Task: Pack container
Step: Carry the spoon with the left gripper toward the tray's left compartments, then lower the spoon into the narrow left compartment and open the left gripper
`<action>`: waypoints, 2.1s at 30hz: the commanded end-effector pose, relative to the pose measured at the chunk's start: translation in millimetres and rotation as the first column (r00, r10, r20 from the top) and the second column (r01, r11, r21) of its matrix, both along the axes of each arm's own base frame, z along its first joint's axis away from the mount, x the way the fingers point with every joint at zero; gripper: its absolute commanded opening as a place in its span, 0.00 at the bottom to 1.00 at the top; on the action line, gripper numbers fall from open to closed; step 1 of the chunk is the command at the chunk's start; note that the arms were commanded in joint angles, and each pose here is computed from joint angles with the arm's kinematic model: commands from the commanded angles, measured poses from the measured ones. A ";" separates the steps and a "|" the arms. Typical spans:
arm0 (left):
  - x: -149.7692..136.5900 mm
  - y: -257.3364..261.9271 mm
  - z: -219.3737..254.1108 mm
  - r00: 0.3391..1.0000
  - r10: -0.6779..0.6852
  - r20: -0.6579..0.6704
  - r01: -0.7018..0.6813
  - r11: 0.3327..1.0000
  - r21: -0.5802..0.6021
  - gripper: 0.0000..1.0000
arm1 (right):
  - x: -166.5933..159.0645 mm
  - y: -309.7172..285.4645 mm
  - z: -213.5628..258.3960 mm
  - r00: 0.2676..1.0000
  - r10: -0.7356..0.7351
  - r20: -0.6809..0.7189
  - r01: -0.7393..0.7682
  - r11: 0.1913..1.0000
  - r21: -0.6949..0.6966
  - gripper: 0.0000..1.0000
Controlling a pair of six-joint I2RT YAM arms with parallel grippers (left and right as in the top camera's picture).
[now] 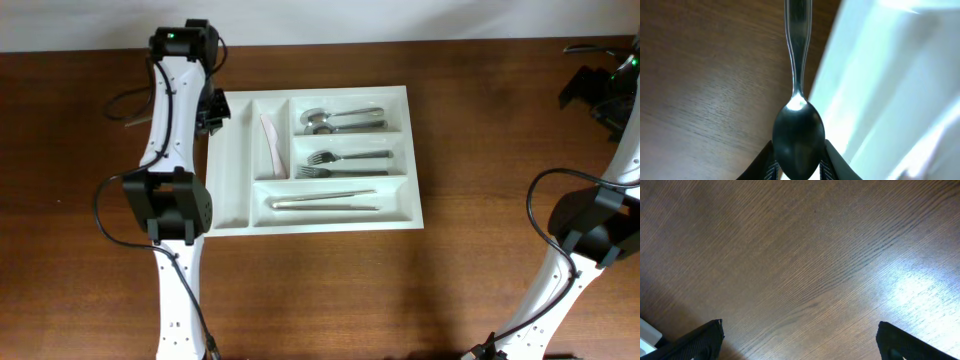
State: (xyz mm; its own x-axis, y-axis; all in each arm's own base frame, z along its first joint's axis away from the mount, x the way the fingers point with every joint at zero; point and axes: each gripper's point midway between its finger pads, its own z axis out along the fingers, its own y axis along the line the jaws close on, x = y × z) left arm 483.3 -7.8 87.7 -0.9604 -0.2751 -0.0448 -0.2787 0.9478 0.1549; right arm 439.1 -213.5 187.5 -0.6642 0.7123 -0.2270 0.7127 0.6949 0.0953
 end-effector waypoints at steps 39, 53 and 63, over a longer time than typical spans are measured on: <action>-36.4 -89.9 3.3 0.951 -0.296 -0.084 0.285 0.951 -0.118 0.02 | 0.2 2.6 17.3 0.999 0.009 0.038 -0.008 1.000 -0.019 0.99; -33.8 -72.7 2.3 0.965 -0.245 -0.088 0.235 0.965 -0.115 0.02 | 0.2 2.6 17.3 0.999 0.009 0.038 -0.008 1.000 -0.019 0.99; -38.3 -58.0 -6.6 0.966 -0.223 -0.128 0.212 0.973 -0.096 0.02 | 0.2 2.6 17.3 0.999 0.009 0.038 -0.008 1.000 -0.019 0.99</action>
State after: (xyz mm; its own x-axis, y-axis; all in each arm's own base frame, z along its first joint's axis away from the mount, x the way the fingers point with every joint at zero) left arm 449.3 -75.7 76.0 -0.9940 -0.0395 0.1016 -0.0312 0.9961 0.0820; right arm 439.0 -213.4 187.4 -0.6648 0.7118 -0.2266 0.7122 0.6955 0.0953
